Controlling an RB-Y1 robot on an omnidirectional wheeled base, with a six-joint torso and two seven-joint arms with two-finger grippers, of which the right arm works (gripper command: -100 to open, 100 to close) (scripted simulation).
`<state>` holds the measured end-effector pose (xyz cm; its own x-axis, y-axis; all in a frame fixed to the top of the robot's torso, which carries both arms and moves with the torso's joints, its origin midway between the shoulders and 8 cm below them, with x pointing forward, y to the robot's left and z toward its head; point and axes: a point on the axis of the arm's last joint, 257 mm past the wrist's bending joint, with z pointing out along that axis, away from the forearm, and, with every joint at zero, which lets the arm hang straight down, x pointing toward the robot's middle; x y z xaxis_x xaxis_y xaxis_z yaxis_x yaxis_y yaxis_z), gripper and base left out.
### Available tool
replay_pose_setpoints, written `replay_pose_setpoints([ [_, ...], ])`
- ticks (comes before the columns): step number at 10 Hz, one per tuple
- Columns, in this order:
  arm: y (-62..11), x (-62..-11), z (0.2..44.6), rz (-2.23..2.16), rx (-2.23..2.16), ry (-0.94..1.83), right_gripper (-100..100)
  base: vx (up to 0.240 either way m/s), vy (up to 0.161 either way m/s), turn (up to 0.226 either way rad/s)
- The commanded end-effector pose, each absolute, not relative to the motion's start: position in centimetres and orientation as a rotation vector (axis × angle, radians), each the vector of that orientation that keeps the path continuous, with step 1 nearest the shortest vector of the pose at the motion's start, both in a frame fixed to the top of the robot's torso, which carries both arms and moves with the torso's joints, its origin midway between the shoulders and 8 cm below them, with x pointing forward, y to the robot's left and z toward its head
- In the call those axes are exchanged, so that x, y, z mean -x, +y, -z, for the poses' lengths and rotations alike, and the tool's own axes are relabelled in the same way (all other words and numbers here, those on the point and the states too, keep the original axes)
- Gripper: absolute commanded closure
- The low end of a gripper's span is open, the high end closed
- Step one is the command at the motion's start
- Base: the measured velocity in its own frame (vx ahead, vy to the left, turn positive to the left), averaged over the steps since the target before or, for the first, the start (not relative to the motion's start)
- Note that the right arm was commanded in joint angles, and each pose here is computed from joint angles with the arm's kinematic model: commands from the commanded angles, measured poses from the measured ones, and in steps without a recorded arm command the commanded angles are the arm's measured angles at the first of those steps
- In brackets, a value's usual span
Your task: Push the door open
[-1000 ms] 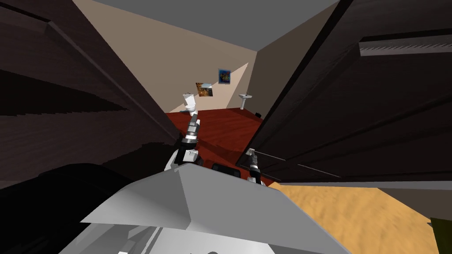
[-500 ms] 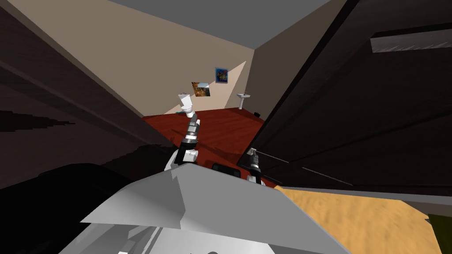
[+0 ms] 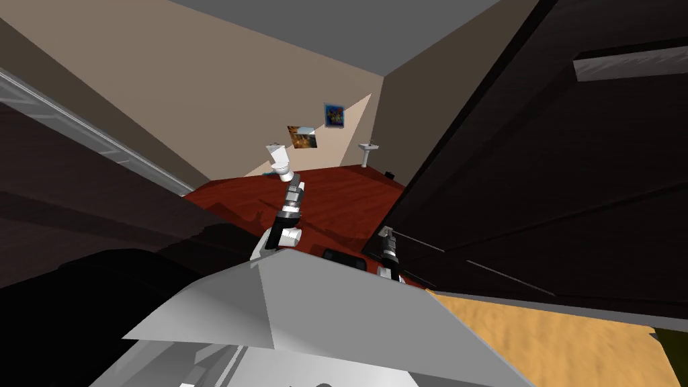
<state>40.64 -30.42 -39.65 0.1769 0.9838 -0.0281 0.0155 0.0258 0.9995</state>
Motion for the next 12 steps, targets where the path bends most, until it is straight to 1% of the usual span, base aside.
replay_pose_setpoints([
  [1,-32.6,-40.6,39.0,-1.023,-1.266,1.079,100,0.217,0.055,-0.076],
  [5,-35.2,-40.2,38.8,-0.979,-1.286,1.034,100,0.229,0.045,-0.058],
  [9,-35.9,-39.7,39.0,-0.958,-1.338,0.969,100,0.215,0.053,-0.081],
  [10,-35.8,-39.4,39.4,-0.954,-1.339,0.987,100,0.092,0.015,-0.034],
  [12,-38.4,-38.9,38.8,-0.914,-1.326,0.967,100,0.175,0.047,-0.05],
])
